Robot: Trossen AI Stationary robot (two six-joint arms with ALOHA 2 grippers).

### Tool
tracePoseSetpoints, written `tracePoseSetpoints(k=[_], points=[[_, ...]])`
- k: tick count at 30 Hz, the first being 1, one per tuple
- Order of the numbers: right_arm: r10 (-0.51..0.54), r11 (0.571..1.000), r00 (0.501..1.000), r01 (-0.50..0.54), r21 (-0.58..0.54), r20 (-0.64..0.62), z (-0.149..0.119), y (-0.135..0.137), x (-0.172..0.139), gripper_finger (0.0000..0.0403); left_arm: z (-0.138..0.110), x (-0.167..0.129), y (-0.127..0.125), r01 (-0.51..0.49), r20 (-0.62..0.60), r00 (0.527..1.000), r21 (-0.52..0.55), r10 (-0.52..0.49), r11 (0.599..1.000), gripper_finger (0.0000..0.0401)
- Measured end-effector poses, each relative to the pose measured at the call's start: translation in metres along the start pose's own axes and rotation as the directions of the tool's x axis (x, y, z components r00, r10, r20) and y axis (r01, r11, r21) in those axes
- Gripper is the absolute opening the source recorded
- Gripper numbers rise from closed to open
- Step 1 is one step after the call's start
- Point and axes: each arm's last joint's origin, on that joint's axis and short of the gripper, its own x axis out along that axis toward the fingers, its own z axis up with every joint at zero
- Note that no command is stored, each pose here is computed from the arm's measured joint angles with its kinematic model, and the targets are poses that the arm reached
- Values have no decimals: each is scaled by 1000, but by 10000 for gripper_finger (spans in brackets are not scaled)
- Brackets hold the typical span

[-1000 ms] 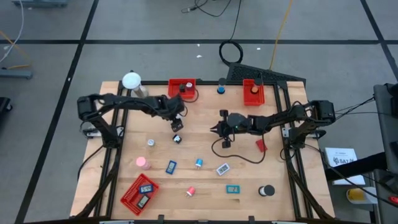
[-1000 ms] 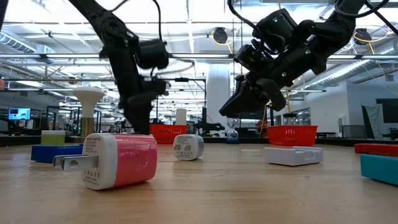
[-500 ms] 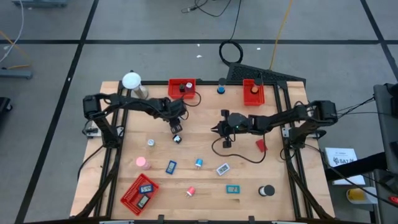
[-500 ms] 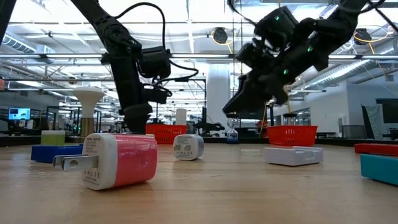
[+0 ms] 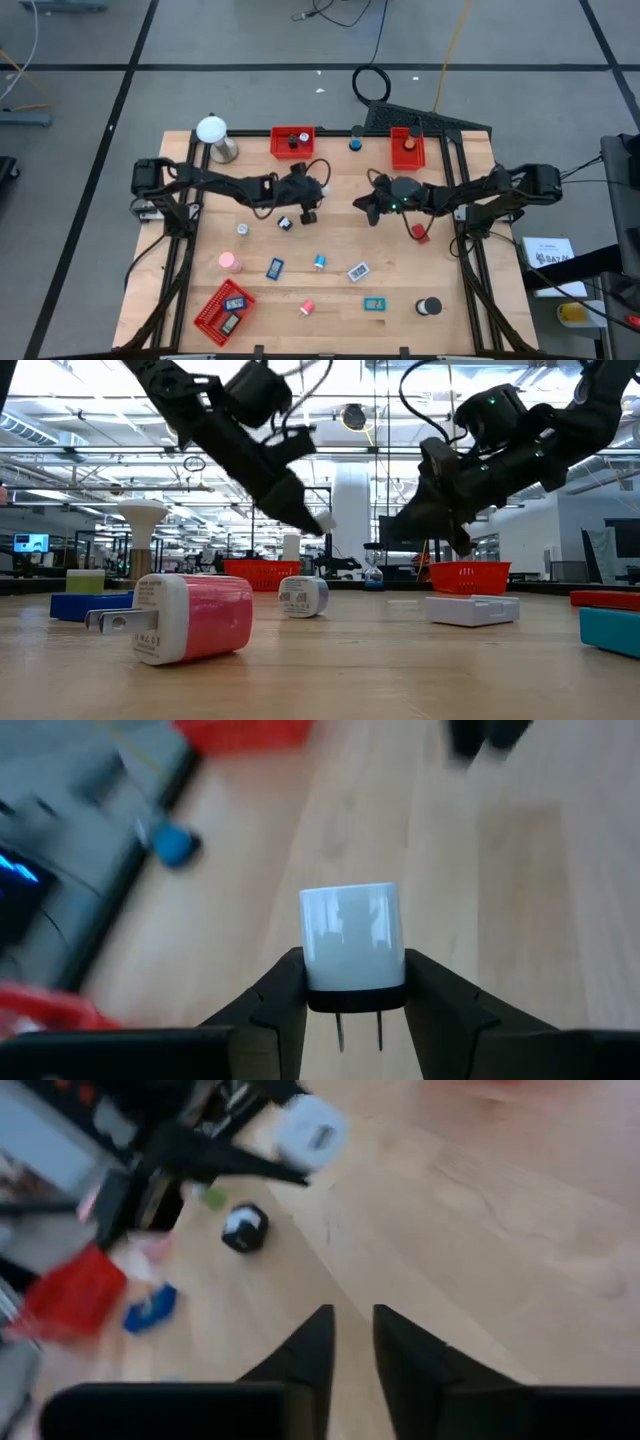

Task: Pick & Place Office items
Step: Put the white charger adapter into the top left red basket

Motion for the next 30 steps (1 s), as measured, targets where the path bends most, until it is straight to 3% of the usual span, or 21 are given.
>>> tracePoseSetpoints(k=[4, 8, 13, 20, 30], points=[[46, 994, 997, -52, 96, 61, 7, 6, 0, 150, 4, -4, -12, -17, 14, 1000, 44, 16, 999, 133], [18, 988, 994, -35, 151, 111, 14, 9, 2, 217, 7, -7, -21, -51, 20, 999, 72, 50, 996, 133], [20, 984, 994, -39, 177, 104, 21, 14, 16, 268, 8, -10, -29, -53, 24, 998, 90, 51, 995, 133], [42, 986, 992, -62, 157, 122, 35, 25, 40, 275, 6, -10, -28, -66, 5, 998, 78, 66, 995, 133], [48, 977, 994, -68, 203, 99, 32, 23, 45, 266, 8, -10, -28, -71, 24, 997, 54, 70, 996, 133]])
